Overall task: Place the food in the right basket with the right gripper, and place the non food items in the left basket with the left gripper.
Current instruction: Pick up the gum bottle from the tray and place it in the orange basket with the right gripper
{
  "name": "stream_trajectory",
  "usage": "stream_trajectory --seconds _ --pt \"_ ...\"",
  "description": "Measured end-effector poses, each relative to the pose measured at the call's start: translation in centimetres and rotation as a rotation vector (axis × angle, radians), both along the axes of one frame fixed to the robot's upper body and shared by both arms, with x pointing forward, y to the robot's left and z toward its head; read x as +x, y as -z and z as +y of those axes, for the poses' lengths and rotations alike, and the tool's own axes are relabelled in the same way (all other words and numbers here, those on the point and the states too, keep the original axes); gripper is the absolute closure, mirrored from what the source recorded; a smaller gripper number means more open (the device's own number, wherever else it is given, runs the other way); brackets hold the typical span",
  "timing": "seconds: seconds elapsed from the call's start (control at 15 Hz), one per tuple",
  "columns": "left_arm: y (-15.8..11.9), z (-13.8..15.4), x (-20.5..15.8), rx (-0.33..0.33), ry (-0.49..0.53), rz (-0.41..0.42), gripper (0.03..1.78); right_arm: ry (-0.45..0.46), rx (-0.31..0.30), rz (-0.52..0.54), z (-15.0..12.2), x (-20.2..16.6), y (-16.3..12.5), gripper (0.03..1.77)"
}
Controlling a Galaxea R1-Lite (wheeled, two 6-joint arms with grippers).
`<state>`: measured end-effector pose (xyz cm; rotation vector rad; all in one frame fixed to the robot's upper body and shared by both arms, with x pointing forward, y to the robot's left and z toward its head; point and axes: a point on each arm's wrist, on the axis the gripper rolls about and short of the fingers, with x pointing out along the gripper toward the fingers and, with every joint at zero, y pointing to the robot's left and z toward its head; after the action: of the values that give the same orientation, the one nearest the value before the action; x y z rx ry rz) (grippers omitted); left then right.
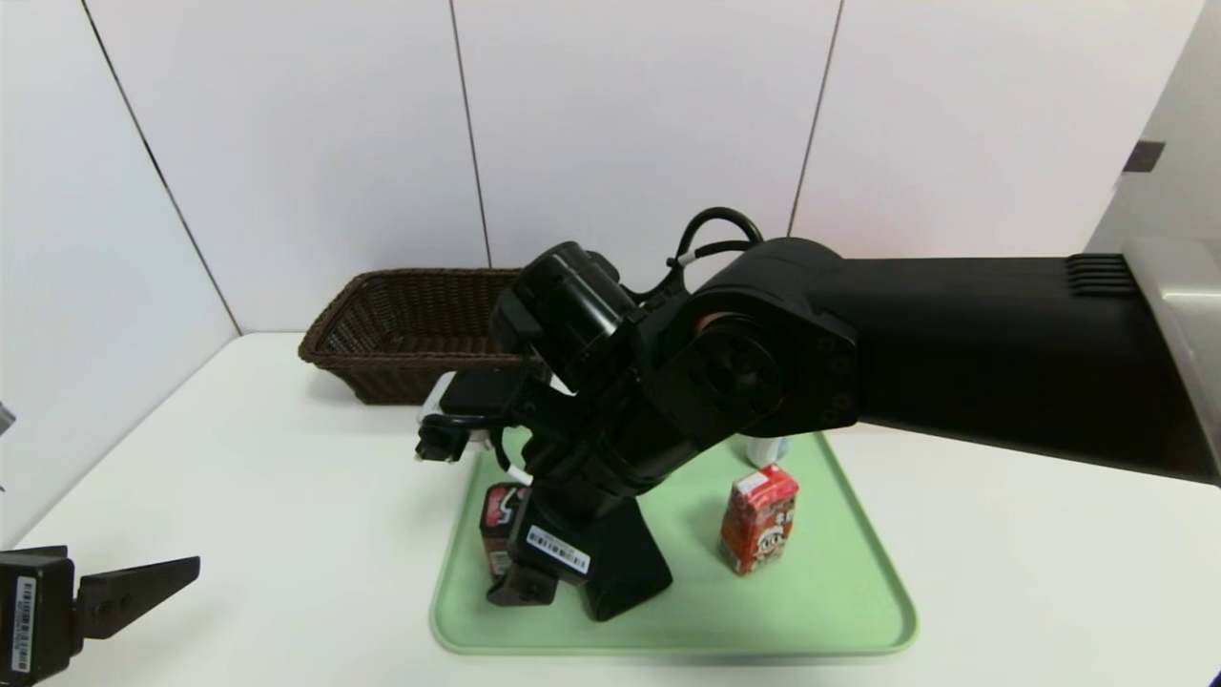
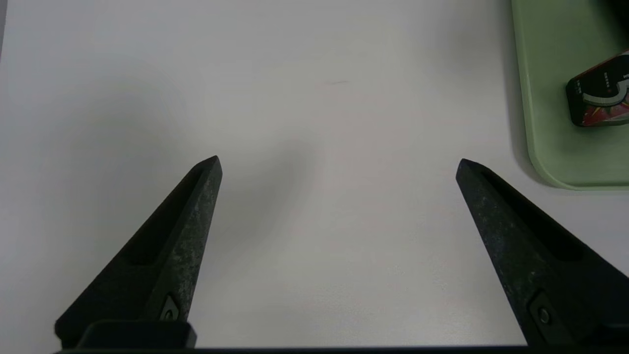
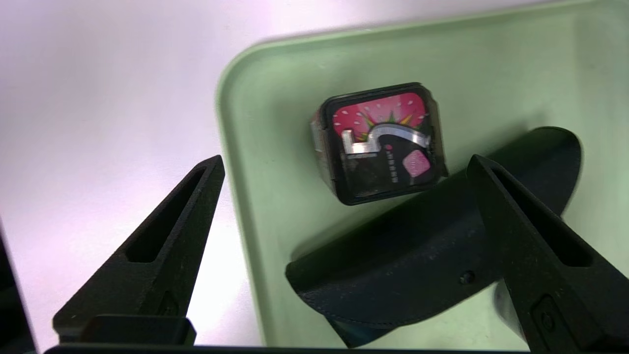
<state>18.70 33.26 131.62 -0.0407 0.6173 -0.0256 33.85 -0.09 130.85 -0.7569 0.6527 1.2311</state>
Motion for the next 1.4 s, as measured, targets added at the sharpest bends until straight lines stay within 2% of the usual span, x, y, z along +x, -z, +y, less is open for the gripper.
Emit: stream_trajectory --seconds 0.33,0.73,1.4 --pt "0.0 0.0 0.0 0.000 -0.001 0.003 0.12 -0.012 0.018 0.024 -0.7 0.2 0.4 0.10" --pt "0.1 0.0 0.1 0.000 -0.001 0.004 0.12 -0.019 0.144 -0.070 -0.4 0.8 2.2 0.10" --pt "0.2 0.0 0.2 0.001 0.001 0.011 0.12 -0.013 0.257 -0.113 -2.3 0.8 4.2 0.10"
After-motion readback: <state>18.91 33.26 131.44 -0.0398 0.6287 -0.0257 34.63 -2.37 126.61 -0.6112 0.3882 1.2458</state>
